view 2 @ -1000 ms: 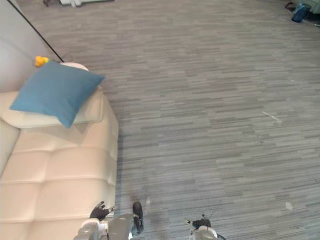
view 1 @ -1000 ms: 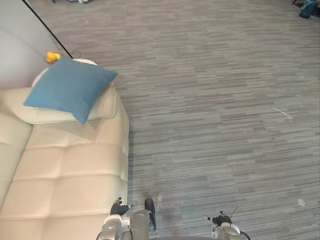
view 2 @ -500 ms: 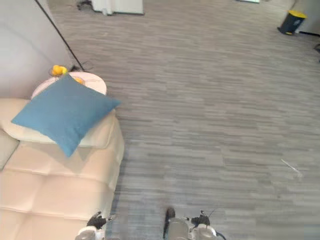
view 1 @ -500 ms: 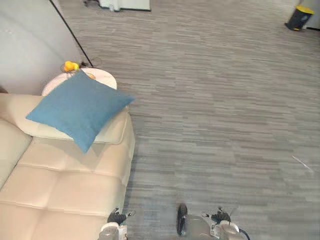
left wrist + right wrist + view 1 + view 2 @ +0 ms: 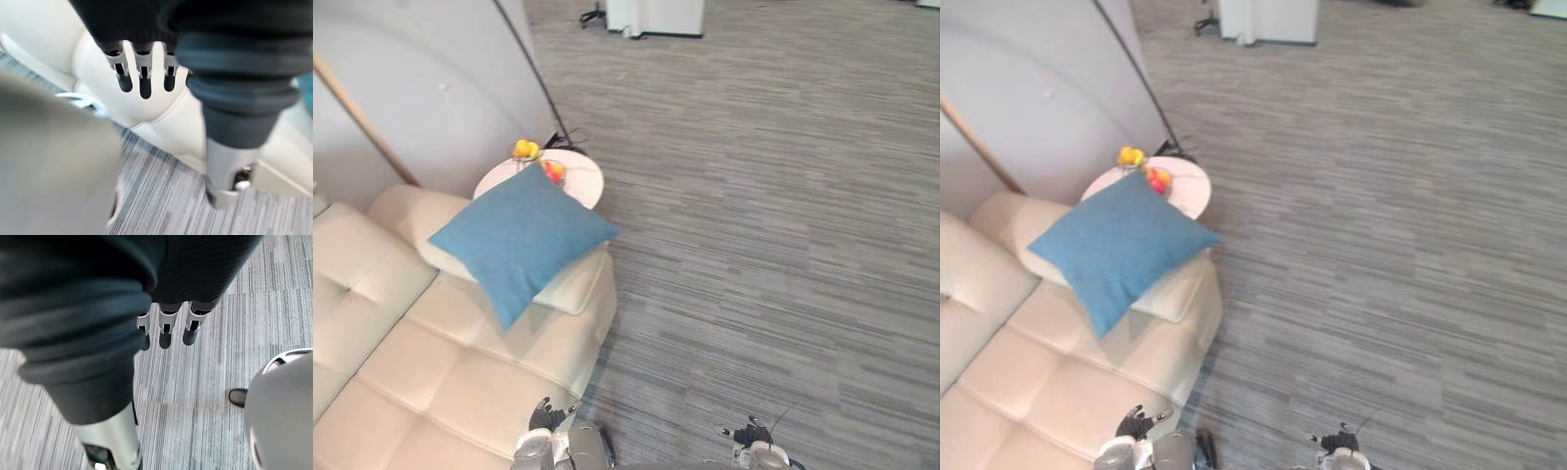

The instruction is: Pick up cushions and gather them together orderly.

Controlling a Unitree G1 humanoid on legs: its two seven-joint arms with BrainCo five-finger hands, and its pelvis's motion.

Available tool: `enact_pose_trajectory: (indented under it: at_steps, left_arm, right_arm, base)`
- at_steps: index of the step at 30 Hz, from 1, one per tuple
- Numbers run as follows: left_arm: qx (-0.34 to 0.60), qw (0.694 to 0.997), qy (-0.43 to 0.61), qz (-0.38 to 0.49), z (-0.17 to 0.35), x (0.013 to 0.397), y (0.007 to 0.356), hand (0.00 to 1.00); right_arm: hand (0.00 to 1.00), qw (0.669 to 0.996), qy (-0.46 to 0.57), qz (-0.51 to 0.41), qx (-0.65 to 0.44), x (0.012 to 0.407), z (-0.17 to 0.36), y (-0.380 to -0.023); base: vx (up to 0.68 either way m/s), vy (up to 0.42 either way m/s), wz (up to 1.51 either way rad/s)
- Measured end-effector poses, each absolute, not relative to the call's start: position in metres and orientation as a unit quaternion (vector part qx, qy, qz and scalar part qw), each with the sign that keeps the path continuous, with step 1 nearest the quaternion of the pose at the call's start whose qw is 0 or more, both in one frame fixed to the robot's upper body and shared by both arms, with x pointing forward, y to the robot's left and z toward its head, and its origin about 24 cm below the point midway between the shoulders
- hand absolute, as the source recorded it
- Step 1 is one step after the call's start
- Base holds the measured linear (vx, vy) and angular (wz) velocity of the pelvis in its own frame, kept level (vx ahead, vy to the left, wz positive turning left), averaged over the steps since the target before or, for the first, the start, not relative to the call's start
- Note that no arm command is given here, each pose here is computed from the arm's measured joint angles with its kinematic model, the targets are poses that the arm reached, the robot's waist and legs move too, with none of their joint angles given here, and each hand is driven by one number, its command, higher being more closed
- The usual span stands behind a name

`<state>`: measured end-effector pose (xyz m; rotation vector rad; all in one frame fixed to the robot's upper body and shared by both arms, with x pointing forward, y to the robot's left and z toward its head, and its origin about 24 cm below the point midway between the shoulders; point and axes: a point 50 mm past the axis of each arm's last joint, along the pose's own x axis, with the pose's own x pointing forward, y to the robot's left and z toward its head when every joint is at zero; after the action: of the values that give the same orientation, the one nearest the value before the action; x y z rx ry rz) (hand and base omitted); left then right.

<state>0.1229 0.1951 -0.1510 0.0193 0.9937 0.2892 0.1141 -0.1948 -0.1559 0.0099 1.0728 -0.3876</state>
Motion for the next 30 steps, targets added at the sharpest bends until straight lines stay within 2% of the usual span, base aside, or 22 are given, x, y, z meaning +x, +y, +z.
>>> enact_pose_trajectory:
  at_steps: [11, 15, 18, 22, 30]
  left_arm:
    - [0.04, 0.857, 0.501, 0.11, -0.156, 0.114, 0.199, 0.0]
    - [0.029, 0.856, 0.504, 0.106, -0.157, 0.114, 0.19, 0.0]
    - [0.025, 0.854, 0.503, 0.127, -0.157, 0.11, 0.2, 0.0]
    - [-0.008, 0.852, 0.508, 0.13, -0.16, 0.106, 0.179, 0.0]
    - [-0.006, 0.858, 0.498, 0.126, -0.157, 0.113, 0.18, 0.0]
  right_arm:
    - [0.0, 0.834, 0.522, -0.179, 0.001, 0.105, -0.159, -0.199]
    - [0.0, 0.844, 0.505, -0.182, -0.002, 0.113, -0.156, -0.203]
    - [0.0, 0.839, 0.514, -0.178, 0.005, 0.107, -0.159, -0.196]
    - [0.0, 0.844, 0.504, -0.184, -0.002, 0.106, -0.156, -0.204]
    - [0.0, 0.839, 0.507, -0.197, 0.013, 0.103, -0.157, -0.204]
  base:
    - [0.28, 0.104, 0.57]
    - [0.25, -0.139, 0.91]
    - [0.23, -0.272, 0.82]
    - [0.24, -0.289, 0.65]
    - [0.12, -0.128, 0.52]
